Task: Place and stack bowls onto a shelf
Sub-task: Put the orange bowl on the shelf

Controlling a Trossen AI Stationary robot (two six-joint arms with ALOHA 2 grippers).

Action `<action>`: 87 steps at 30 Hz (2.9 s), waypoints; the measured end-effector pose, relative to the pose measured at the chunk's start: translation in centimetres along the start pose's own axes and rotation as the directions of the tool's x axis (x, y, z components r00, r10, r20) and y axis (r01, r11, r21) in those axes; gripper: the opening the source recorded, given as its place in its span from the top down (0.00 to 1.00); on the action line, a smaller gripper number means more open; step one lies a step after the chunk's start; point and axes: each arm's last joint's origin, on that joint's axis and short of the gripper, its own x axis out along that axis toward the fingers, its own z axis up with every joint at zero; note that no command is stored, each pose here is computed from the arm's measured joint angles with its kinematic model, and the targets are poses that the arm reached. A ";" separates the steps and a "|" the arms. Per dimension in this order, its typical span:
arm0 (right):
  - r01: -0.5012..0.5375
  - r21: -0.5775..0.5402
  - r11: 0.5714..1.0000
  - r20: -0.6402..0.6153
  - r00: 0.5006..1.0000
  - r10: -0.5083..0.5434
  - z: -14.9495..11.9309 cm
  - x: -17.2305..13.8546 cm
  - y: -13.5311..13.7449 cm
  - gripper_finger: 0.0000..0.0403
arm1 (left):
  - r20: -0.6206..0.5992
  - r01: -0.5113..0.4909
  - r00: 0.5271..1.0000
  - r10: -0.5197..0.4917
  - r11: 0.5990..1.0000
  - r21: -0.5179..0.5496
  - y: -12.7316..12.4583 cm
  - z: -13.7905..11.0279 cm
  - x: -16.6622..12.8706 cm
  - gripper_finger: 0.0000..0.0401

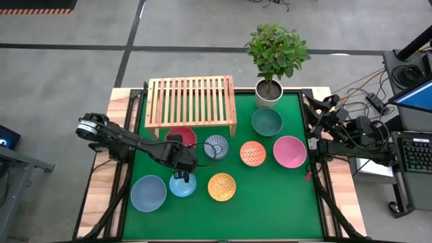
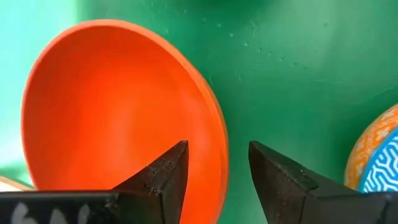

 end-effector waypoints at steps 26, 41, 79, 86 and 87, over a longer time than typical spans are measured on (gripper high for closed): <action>0.000 0.016 1.000 0.000 1.000 0.000 0.0 0.0 0.0 0.67 | 0.002 0.099 0.995 -0.099 0.994 0.055 -0.8 1.5 -4.1 1.00; -0.001 0.017 1.000 -0.004 1.000 0.001 0.0 0.0 0.0 0.67 | 0.198 0.280 0.935 -0.295 0.955 0.102 1.0 5.2 -16.0 1.00; -0.004 0.008 1.000 -0.020 1.000 0.005 -0.2 0.0 0.0 0.67 | -0.072 -0.016 0.997 -0.002 0.969 -0.247 22.4 4.3 -11.9 1.00; -0.005 0.009 1.000 -0.022 1.000 0.005 -0.2 0.0 0.1 0.67 | -0.071 -0.019 0.998 0.000 0.962 -0.274 22.5 4.3 -11.8 0.99; -0.005 0.009 1.000 -0.022 1.000 0.005 -0.2 0.0 0.1 0.67 | -0.070 -0.019 0.998 0.000 0.961 -0.275 22.5 4.3 -11.8 0.99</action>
